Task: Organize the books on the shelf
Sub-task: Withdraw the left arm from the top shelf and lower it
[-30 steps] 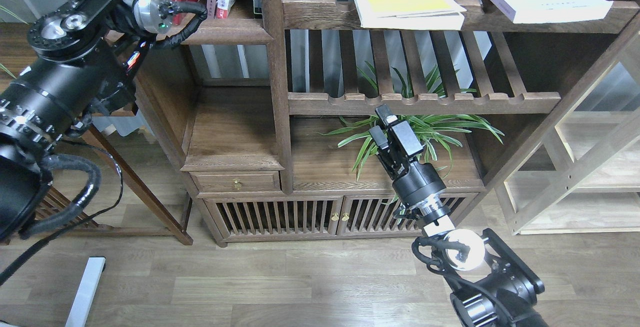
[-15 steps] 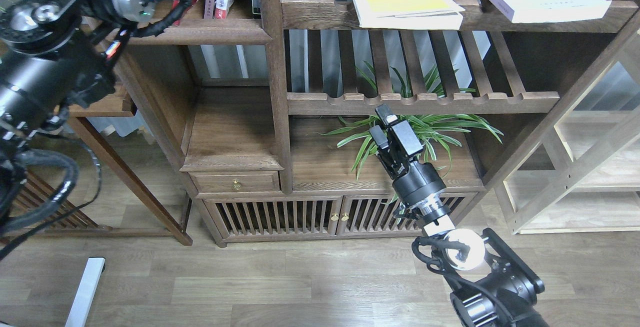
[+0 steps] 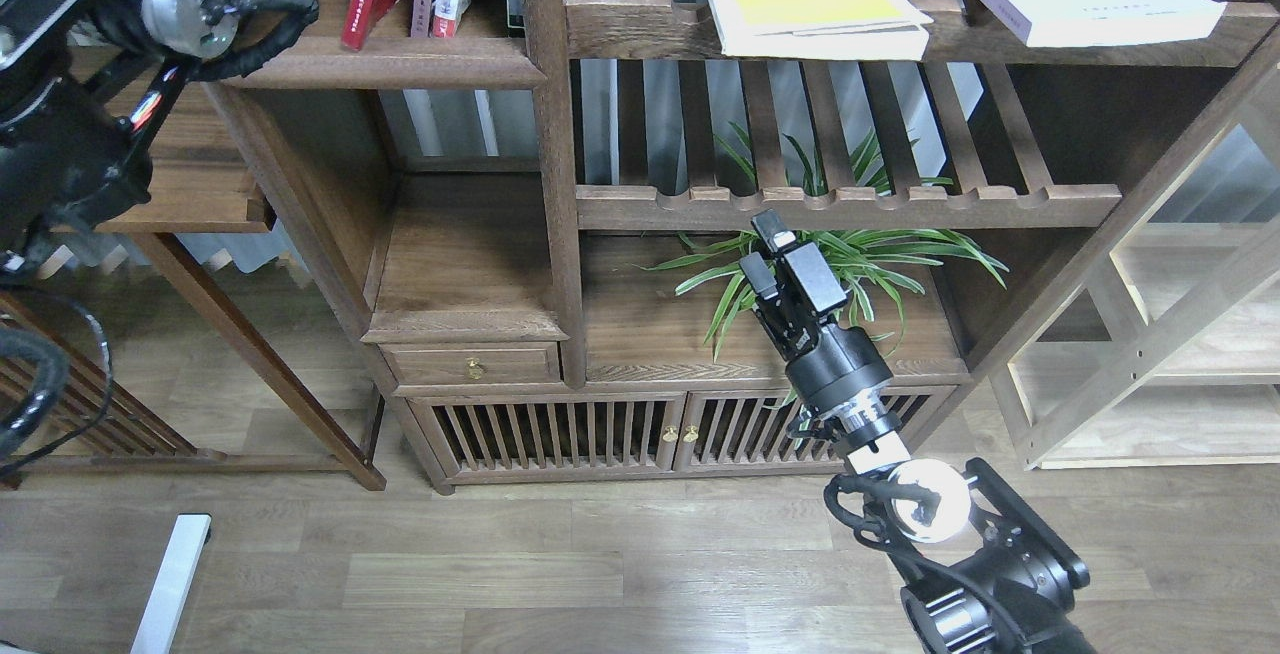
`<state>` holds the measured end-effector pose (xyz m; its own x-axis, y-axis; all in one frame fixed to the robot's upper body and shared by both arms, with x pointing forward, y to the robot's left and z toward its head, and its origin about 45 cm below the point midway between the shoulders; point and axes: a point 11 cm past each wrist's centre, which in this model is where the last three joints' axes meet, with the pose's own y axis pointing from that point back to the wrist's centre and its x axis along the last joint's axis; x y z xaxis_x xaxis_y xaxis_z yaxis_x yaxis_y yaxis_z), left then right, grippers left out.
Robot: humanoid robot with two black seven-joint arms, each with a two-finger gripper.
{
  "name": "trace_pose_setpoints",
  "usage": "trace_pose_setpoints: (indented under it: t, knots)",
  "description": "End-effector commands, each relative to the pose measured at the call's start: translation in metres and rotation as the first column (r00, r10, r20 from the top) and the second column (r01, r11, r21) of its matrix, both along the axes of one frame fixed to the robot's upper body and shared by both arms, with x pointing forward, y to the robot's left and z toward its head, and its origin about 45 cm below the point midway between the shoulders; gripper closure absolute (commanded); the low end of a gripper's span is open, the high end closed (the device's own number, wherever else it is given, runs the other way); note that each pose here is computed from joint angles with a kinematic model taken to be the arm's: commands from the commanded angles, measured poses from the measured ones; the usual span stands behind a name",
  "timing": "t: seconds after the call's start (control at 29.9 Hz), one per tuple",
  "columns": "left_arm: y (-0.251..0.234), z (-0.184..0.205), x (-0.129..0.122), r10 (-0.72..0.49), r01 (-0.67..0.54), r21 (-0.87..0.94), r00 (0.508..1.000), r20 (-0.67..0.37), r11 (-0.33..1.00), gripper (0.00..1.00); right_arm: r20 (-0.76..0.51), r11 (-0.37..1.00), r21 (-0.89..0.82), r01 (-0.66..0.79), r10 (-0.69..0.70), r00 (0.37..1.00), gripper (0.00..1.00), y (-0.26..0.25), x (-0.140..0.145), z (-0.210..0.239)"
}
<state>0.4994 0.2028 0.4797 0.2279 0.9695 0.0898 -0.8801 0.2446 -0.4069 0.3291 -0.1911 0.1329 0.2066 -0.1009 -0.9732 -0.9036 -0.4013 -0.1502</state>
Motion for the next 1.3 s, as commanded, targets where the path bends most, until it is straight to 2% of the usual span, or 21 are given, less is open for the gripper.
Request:
trace_pose_setpoints:
  t: [0.0,0.33,0.57,0.74,0.9,1.0,1.1,1.27]
  knots:
    - [0.0,0.005,-0.011,-0.02,0.02,0.0,1.0,0.018,1.0,0.24,0.004,1.0,-0.002,0.003,-0.003,1.0,0.05,-0.002,0.002,0.002]
    - [0.011,-0.007,-0.051,-0.064,0.064,-0.003,0.997,0.043,0.998,0.03,0.017,0.997,-0.022,0.074,-0.073,0.997,0.03,-0.039,0.009,0.007]
    - [0.027,-0.044,-0.085,-0.118,0.117,-0.116,0.993,-0.005,0.986,0.01,0.011,0.99,0.018,0.138,-0.138,0.99,0.03,-0.059,0.006,0.009]
    - [0.018,-0.072,-0.104,-0.243,0.225,-0.219,0.968,-0.057,0.949,0.01,0.017,0.988,-0.017,0.152,-0.152,0.988,0.04,-0.084,0.002,0.013]
    - [0.015,-0.117,-0.129,-0.432,0.372,-0.33,0.892,-0.13,0.868,0.01,0.046,0.988,0.006,0.154,-0.154,0.987,0.04,-0.089,0.003,0.026]
    - [0.012,-0.146,-0.147,-0.547,0.454,-0.403,0.824,-0.148,0.794,0.01,0.048,0.988,0.005,0.152,-0.152,0.987,0.04,-0.089,0.004,0.027]
    - [0.004,-0.179,-0.166,-0.645,0.456,-0.595,0.751,-0.141,0.661,0.01,0.05,0.989,0.004,0.148,-0.148,0.988,0.04,-0.088,0.004,0.028]
    - [-0.006,-0.201,-0.187,-0.723,0.456,-0.723,0.686,-0.086,0.519,0.01,0.07,0.99,0.011,0.143,-0.143,0.987,0.04,-0.086,0.006,0.035]
